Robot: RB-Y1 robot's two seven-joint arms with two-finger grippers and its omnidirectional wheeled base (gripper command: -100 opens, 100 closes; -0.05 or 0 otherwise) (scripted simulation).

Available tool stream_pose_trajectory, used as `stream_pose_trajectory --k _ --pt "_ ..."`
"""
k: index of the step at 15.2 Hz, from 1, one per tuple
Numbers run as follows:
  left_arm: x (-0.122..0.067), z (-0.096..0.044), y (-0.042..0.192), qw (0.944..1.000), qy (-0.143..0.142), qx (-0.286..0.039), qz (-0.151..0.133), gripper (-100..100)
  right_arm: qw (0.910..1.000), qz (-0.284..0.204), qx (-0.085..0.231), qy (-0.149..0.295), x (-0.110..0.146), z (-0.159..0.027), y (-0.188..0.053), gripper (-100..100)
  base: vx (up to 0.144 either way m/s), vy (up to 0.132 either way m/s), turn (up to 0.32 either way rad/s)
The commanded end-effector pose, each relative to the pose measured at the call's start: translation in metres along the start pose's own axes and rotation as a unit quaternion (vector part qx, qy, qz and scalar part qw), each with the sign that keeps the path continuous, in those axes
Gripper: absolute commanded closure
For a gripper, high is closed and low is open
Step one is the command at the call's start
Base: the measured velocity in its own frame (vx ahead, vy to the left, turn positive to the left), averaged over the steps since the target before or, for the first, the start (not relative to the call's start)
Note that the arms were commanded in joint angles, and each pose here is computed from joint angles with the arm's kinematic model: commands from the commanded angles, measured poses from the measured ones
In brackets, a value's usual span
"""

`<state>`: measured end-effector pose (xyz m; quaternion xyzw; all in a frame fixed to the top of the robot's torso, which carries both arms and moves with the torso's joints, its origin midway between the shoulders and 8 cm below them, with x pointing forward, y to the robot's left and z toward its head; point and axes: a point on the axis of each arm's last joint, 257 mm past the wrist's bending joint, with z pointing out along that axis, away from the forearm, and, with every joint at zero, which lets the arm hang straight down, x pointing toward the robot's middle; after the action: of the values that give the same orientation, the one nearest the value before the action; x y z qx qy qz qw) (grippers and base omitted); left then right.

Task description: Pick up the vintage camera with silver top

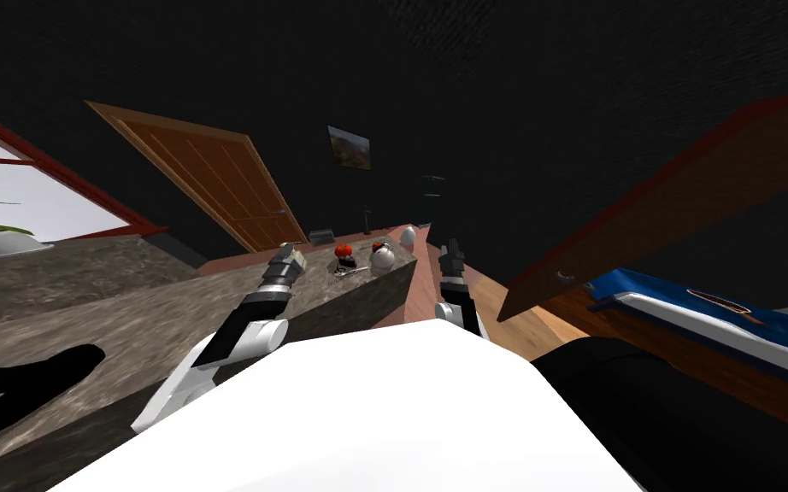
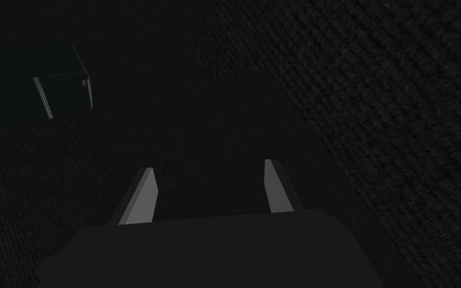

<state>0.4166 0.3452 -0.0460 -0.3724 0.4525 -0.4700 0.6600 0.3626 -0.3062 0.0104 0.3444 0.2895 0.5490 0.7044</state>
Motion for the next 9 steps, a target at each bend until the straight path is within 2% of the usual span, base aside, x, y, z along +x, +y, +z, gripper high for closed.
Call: stream_pose_trajectory --k 1,2,3,5,6,8,9 --pt "-0.006 0.002 0.016 0.9996 0.0 -0.027 0.009 -100 1.0 0.0 0.0 0.0 0.0 0.0 0.0 0 0.014 -0.02 -0.171" --pt "-0.006 0.002 0.017 0.9995 0.001 -0.03 0.009 -100 1.0 0.0 0.0 0.0 0.0 0.0 0.0 0 0.008 -0.011 -0.072" --pt "-0.014 0.004 0.029 0.9986 0.0 -0.049 0.021 -100 1.0 0.0 0.0 0.0 0.0 0.0 0.0 0 0.013 -0.02 -0.192" --pt "-0.014 0.003 0.037 0.9977 0.0 -0.064 0.021 -100 1.0 0.0 0.0 0.0 0.0 0.0 0.0 0 0.014 -0.016 -0.118" --pt "-0.025 0.006 0.048 0.9961 -0.002 -0.081 0.033 -100 1.0 0.0 0.0 0.0 0.0 0.0 0.0 0 0.015 -0.023 -0.207" --pt "-0.025 0.004 0.056 0.9946 -0.002 -0.099 0.033 -100 1.0 0.0 0.0 0.0 0.0 0.0 0.0 0 0.014 -0.013 -0.123" --pt "-0.036 0.006 0.066 0.9924 -0.005 -0.115 0.044 -100 1.0 0.0 0.0 0.0 0.0 0.0 0.0 0 0.012 -0.02 -0.137"
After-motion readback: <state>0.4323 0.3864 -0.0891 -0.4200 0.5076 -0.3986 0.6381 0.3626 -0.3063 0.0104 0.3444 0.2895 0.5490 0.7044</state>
